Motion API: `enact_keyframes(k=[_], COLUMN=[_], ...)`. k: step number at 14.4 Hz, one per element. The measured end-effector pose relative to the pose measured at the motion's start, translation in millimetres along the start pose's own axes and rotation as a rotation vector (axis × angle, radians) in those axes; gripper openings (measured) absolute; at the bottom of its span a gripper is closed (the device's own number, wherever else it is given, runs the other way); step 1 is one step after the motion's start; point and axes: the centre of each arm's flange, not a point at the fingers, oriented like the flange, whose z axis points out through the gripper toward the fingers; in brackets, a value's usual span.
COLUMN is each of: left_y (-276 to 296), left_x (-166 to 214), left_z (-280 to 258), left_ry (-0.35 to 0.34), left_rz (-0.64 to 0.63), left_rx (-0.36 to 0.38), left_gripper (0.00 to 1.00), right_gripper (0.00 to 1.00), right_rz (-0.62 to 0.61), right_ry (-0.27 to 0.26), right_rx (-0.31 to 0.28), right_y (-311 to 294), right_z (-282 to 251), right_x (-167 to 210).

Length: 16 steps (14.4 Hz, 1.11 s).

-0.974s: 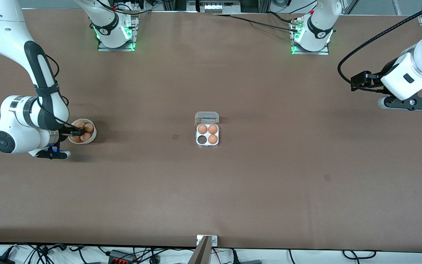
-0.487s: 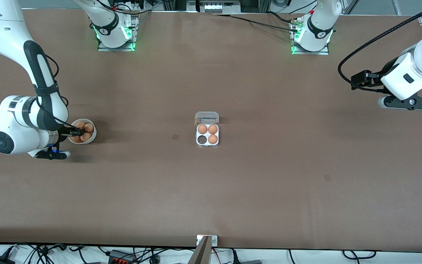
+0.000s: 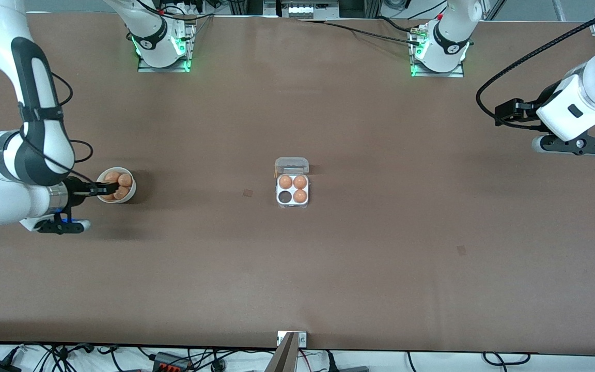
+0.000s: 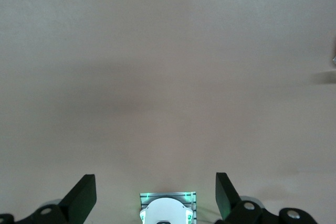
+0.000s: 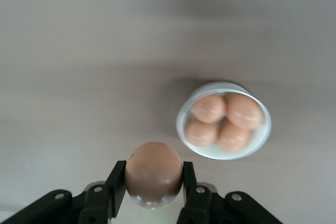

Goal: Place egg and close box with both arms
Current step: 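Carry the egg with the right gripper to the carton's empty slot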

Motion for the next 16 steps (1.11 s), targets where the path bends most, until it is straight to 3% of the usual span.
enact_keyframes(k=[2, 7, 13, 16], left_y=[0.0, 0.0, 0.0, 0.0], left_x=[0.0, 0.0, 0.1, 0.0], left_z=[0.0, 0.1, 0.2, 0.4], left_ry=[0.0, 0.0, -0.001, -0.002], left_rz=[0.0, 0.0, 0.0, 0.001], left_rx=[0.0, 0.0, 0.0, 0.0], left_gripper=[1.0, 1.0, 1.0, 1.0], right_gripper=[0.47, 0.47, 0.47, 0.47], right_rz=[-0.073, -0.168, -0.218, -0.195], right_ry=[0.021, 0.177, 0.291, 0.313], right_rx=[-0.022, -0.061, 0.048, 0.083], right_y=[-52.3, -178.1, -272.4, -322.5], right_z=[-1.0, 12.6, 45.1, 66.5], right_x=[3.9, 14.9, 35.0, 31.6])
